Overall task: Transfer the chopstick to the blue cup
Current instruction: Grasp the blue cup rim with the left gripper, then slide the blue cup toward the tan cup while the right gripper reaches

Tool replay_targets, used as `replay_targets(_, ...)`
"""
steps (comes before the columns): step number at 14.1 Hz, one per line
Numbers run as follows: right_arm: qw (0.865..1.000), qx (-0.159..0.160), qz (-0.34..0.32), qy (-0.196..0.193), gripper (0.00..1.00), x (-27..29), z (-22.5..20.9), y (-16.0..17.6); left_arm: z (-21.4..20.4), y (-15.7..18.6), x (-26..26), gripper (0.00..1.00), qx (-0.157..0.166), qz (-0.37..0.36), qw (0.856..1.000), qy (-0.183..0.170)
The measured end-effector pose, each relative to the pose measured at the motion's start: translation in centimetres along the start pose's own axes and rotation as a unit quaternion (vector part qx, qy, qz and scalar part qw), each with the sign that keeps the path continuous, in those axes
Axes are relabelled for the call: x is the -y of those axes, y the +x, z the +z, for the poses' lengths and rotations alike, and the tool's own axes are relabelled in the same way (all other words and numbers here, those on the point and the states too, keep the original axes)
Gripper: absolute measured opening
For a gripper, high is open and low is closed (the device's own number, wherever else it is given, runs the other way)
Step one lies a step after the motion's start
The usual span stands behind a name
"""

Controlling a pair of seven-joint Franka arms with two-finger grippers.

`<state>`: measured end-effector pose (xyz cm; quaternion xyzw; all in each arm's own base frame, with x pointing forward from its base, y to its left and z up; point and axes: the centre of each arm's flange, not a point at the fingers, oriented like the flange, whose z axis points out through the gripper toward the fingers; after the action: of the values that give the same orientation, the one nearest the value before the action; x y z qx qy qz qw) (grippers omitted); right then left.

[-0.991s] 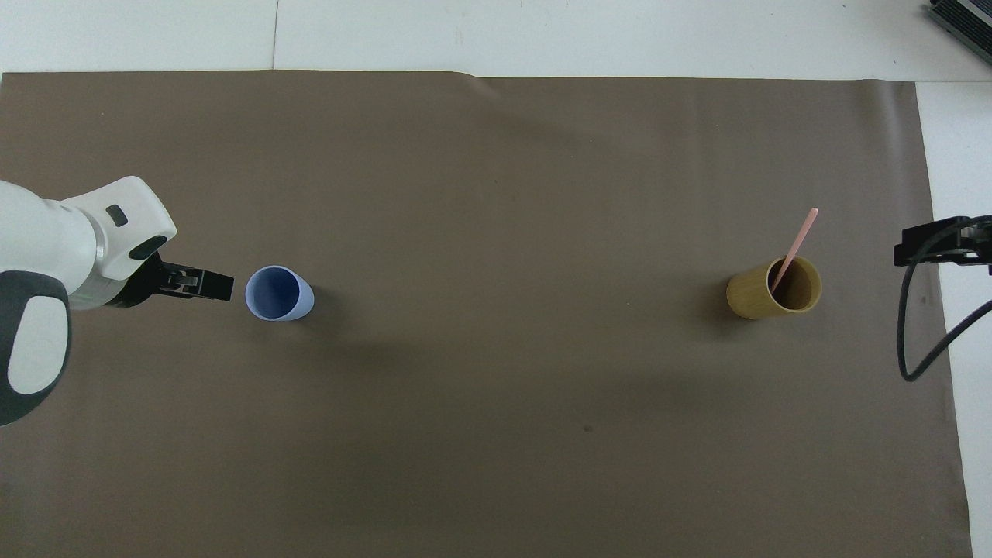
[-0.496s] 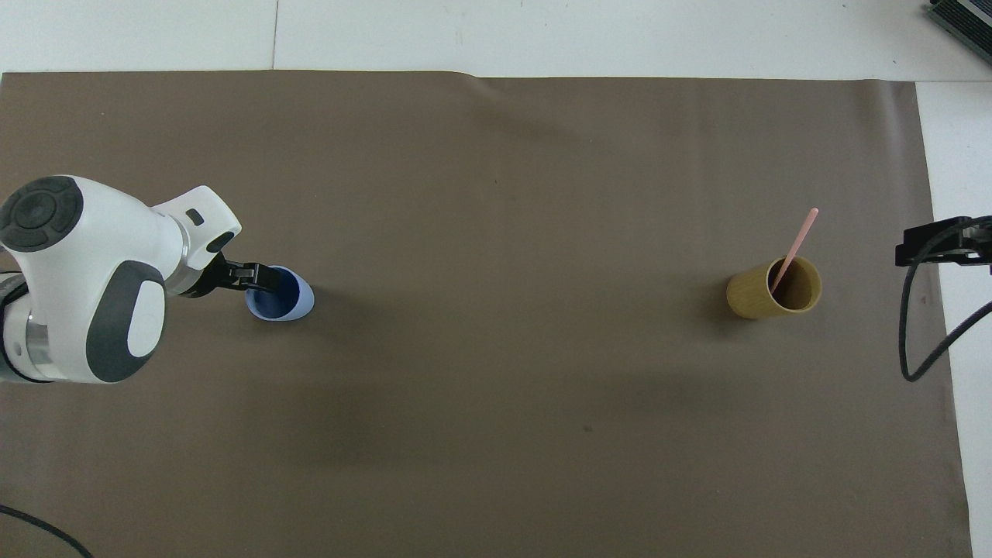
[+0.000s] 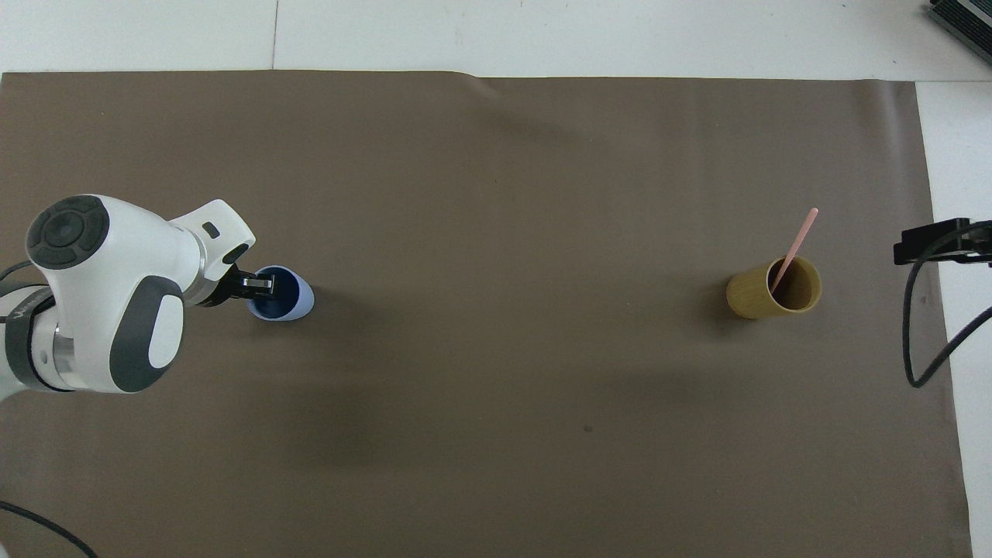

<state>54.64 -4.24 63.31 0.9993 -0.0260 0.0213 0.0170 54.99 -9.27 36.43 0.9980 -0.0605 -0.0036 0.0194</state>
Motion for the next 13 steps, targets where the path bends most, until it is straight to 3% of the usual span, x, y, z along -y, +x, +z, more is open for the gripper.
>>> replay_targets(3, 1.000, 0.002, -0.012, 0.017, 1.00, 0.3, 0.4, 0.2, -0.1, 0.1, 0.0, 0.12, -0.003, 0.000, 1.000, 0.000)
replay_targets(4, 1.000, 0.002, -0.017, 0.017, 1.00, 0.3, 0.4, 0.2, -0.3, 0.2, -0.1, 0.04, -0.005, 0.001, 1.000, 0.000)
replay_targets(8, 1.000, 0.003, -0.023, 0.018, 1.00, 0.3, 0.4, 0.2, -3.1, 1.5, -2.9, 0.04, -0.025, 0.030, 0.999, 0.002)
replay_targets(13, 1.000, 0.017, -0.009, 0.019, 1.00, -1.3, 0.7, -0.2, -8.5, 1.4, -14.4, 0.04, -0.039, 0.085, 0.996, 0.008)
